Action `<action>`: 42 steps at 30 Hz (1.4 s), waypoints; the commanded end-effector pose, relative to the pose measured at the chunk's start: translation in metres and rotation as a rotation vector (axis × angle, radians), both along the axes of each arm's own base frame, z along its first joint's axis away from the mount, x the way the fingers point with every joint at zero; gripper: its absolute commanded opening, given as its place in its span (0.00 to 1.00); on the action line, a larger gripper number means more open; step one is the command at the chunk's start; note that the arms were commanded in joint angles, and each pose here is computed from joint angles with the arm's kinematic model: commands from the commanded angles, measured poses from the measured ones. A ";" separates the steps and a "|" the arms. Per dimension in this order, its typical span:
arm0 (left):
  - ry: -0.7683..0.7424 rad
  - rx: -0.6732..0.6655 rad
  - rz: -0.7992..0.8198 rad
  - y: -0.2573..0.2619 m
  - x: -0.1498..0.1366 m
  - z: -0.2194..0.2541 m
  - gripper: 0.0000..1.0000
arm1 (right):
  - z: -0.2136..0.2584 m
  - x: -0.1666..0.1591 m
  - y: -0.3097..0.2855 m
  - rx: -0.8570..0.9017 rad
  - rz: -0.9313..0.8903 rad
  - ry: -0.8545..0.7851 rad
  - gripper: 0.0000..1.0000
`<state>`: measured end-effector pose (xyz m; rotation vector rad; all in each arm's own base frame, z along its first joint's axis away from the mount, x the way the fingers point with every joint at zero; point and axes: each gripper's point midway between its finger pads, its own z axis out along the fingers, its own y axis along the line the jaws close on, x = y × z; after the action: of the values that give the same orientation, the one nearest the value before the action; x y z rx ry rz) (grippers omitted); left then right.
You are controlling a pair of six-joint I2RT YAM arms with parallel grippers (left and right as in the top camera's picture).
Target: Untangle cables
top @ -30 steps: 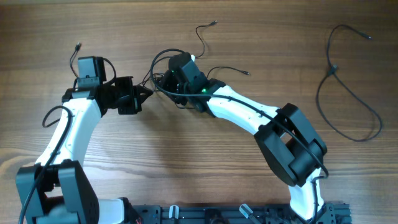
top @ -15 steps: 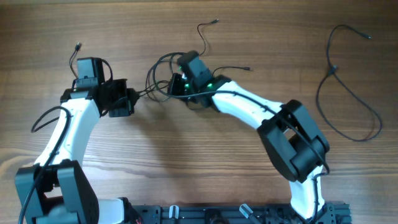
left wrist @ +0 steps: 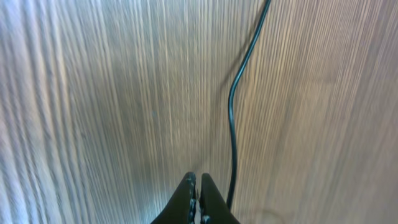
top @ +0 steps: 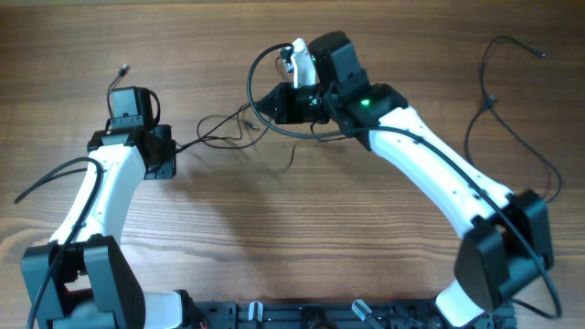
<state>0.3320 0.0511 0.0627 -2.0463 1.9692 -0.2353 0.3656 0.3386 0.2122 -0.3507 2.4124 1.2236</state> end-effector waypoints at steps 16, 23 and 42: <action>-0.045 -0.107 -0.470 -0.040 0.023 -0.011 0.46 | 0.123 0.008 -0.017 0.079 -0.030 -0.401 0.04; -0.227 -0.445 -0.614 -0.104 0.036 0.025 0.52 | 0.055 0.008 -0.013 -0.021 0.004 -0.209 0.04; -0.081 -0.631 -0.582 -0.146 0.001 0.025 0.39 | -0.005 0.036 -0.024 -0.172 -0.103 -0.157 0.04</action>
<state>0.3304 -0.0930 0.0864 -1.6355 2.6223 -1.1912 0.3931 0.3174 0.2311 -0.3639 2.3341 0.9712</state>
